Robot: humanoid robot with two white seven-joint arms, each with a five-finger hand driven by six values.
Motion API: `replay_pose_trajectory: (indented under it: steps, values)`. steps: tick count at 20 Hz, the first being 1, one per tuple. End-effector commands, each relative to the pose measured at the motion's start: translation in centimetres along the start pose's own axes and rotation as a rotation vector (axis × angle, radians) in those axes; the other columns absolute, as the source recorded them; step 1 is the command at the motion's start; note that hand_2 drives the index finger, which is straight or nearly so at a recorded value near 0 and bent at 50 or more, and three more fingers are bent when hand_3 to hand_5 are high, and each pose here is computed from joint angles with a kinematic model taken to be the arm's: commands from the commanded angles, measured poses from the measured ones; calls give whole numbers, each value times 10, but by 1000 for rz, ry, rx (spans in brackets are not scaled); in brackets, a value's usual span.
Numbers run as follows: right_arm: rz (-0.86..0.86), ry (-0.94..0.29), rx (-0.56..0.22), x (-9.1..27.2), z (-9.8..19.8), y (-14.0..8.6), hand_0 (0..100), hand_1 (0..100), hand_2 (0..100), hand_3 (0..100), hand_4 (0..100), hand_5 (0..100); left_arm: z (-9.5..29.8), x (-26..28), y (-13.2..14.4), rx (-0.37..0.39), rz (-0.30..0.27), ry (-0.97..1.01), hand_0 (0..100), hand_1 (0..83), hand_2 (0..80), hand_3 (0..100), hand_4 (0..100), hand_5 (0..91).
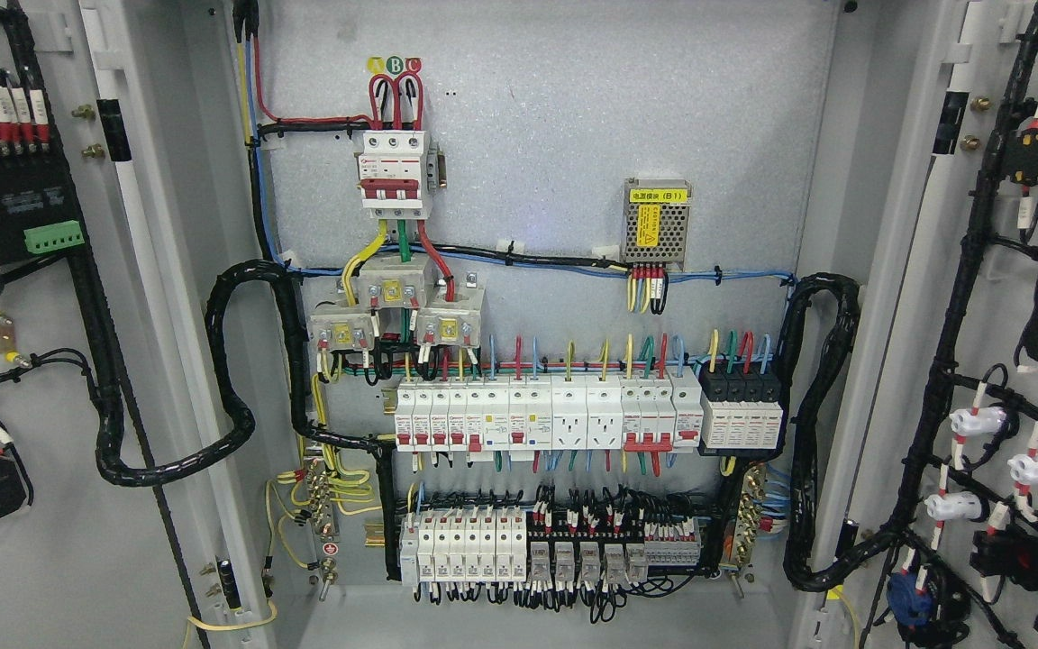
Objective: Open door with both hands
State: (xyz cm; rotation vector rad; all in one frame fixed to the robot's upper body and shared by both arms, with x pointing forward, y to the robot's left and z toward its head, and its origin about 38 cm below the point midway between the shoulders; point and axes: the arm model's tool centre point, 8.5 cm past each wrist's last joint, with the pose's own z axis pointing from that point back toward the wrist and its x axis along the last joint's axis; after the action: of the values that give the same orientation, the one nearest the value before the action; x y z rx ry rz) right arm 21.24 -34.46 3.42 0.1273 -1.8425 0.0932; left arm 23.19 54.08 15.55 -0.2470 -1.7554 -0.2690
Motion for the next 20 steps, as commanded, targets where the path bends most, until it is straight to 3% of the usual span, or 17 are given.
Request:
replay_pose_trajectory:
  steps: [1,11,20]
  values:
    - [3,1,-8,-1,-1,-3,219,0,0,0,0,0,14,-3,34,68,1,60,289,0,28,28,33,0]
    - [2,10,-15,-4,1,-4,219,0,0,0,0,0,3,-5,39,71,12,40,289,0,28,28,33,0]
    - [-27,6,19,-5,-19,12,219,0,0,0,0,0,-5,1,39,61,2,18,289,0,28,28,34,0]
